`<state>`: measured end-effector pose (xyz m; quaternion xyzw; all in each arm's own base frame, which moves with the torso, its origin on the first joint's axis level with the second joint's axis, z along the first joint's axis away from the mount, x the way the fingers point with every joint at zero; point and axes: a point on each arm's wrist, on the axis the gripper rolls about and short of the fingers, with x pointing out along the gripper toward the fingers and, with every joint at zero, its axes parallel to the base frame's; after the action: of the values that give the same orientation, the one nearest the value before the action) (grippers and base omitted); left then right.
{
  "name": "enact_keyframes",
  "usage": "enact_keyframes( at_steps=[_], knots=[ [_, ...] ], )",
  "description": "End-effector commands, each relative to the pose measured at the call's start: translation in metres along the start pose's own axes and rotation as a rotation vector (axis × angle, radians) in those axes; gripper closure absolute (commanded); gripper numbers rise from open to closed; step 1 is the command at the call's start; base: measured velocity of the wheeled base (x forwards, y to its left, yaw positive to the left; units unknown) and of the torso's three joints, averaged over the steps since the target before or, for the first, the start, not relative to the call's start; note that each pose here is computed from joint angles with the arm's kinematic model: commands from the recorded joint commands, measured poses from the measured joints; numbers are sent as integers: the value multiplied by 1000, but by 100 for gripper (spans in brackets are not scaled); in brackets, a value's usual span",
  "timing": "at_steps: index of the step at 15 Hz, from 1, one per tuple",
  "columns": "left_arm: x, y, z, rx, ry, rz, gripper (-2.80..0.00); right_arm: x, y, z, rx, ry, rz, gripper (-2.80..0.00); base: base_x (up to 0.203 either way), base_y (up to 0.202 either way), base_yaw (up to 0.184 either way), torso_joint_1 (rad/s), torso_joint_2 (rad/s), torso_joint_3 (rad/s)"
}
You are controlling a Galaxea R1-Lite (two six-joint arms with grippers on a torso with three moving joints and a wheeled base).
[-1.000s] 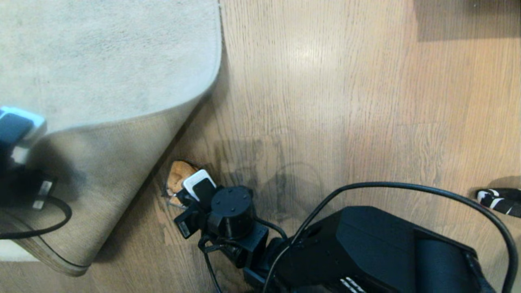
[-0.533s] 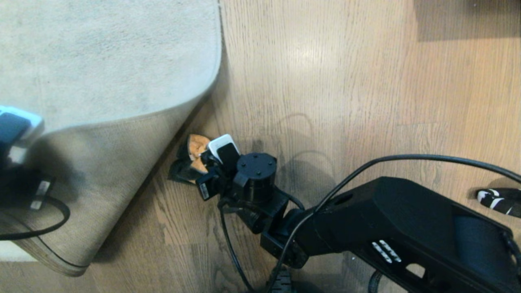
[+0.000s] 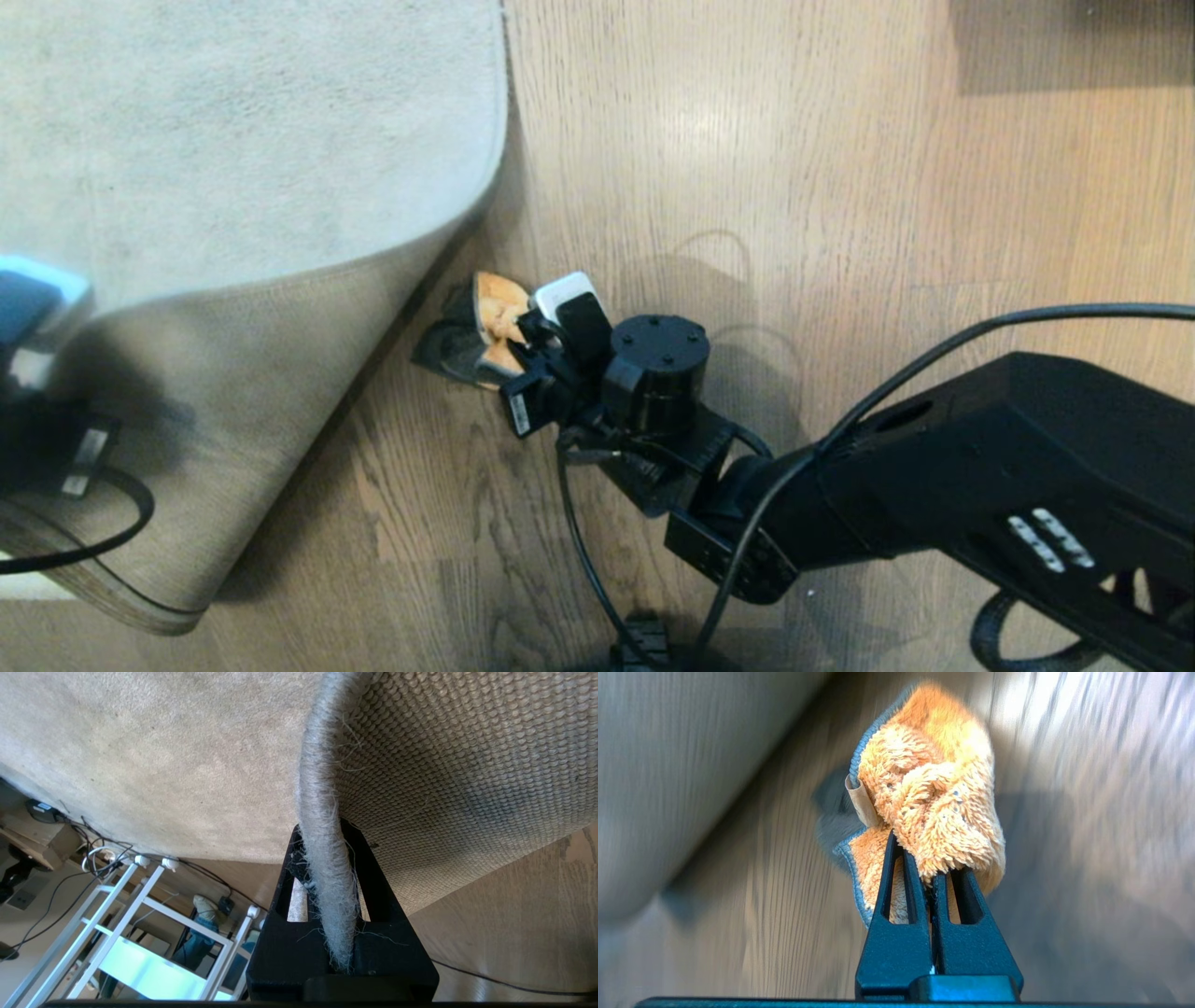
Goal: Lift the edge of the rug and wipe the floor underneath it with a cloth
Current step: Wipe the floor under the carpet with a rag
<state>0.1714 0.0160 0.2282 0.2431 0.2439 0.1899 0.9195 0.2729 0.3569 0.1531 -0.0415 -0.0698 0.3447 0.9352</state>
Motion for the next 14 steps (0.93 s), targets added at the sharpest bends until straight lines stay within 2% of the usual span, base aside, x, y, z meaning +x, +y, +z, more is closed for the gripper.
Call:
enact_keyframes(
  at_steps=[1,4,6,7,10,14],
  knots=[
    [-2,-1,1,5,-11,-6,0,-30,-1,2,-13,51,20,0,0,0,0,0,0,0],
    [-4,-4,3,12,-24,-21,0,-53,21,-3,-73,88,93,0,0,0,0,0,0,0],
    [-4,-5,3,14,-22,-19,0,-65,36,-5,-83,106,141,0,0,0,0,0,0,0],
    [-4,-4,3,13,-21,-13,0,-66,37,-3,-85,101,144,0,0,0,0,0,0,0],
    [-4,-5,1,16,-17,-16,0,-72,29,11,-78,75,129,0,0,0,0,0,0,0],
    [-5,-8,0,22,-20,-29,0,-75,1,23,-75,58,64,0,0,0,0,0,0,0]
  ],
)
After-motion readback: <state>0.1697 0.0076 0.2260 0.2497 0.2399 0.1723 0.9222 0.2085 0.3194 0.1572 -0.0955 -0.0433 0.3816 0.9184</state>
